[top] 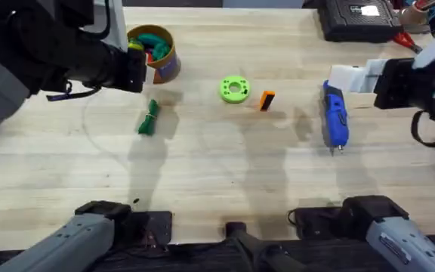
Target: Pick up the gripper from the table and insert it into the empty holder that is missing its gripper. Then pick up a screw, insert it into the mounting hole, and use the screwdriver to tighten it. Finally, clean up the table by picking up the vegetable and placing it into the bucket.
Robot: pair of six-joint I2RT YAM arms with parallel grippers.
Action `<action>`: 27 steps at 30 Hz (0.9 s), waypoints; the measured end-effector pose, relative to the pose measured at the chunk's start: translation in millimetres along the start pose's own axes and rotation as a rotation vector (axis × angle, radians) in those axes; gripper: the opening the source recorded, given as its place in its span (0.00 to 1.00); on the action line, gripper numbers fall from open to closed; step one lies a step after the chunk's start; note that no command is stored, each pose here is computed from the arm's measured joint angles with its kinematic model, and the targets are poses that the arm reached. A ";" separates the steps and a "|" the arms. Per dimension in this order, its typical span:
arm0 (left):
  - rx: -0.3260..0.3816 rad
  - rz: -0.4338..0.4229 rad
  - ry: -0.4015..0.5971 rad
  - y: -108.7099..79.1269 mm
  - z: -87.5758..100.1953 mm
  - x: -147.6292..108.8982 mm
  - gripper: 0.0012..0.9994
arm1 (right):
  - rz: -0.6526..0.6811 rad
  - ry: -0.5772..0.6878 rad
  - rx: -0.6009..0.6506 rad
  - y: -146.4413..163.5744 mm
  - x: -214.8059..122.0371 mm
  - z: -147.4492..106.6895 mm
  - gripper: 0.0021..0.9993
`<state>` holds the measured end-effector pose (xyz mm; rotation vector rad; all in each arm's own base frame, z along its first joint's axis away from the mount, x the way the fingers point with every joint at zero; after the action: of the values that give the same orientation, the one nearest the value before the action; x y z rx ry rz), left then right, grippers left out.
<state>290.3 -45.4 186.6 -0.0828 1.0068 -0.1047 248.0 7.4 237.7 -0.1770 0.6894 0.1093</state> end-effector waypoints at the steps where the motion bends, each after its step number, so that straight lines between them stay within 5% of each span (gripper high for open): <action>1: 0.000 0.000 0.000 -0.1 0.1 -0.1 0.01 | 0.000 0.000 0.000 0.0 0.0 0.0 0.99; 8: 0.001 0.000 0.000 -0.1 -0.1 -0.1 0.01 | 0.000 0.000 0.000 0.0 0.0 0.0 0.99; 9: 0.004 0.000 0.000 -0.1 -0.1 -0.1 0.16 | 0.000 0.000 0.000 0.0 0.0 0.0 0.99; 10: 0.004 0.000 0.000 0.0 -0.1 -0.1 0.64 | 0.000 0.000 0.000 0.0 0.0 0.0 0.99; 12: 0.003 0.000 0.000 0.0 -0.1 -0.1 0.92 | 0.000 0.000 0.000 0.0 0.0 -0.1 0.99; 13: 0.002 0.000 0.000 -0.1 -0.1 -0.1 0.97 | 0.000 0.000 0.000 0.0 0.0 0.0 0.99; 27: 0.005 -0.008 -0.058 -1.9 13.7 -0.5 0.99 | 0.000 0.002 0.000 0.1 0.0 -0.4 0.99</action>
<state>301.6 -46.9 194.5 -0.0851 0.9484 -0.1114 247.7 7.4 237.3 -0.1770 0.6913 0.1094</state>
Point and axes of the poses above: each hand's point on the last joint's axis, 136 mm out from that joint toward the fingers, its own x axis out along the fingers, its own y axis along the line the jaws close on, z = x × y, the point moved 1 cm from there along -x, back along the fingers, and after that the axes turned 11 degrees about -x, right-handed, at the moved point
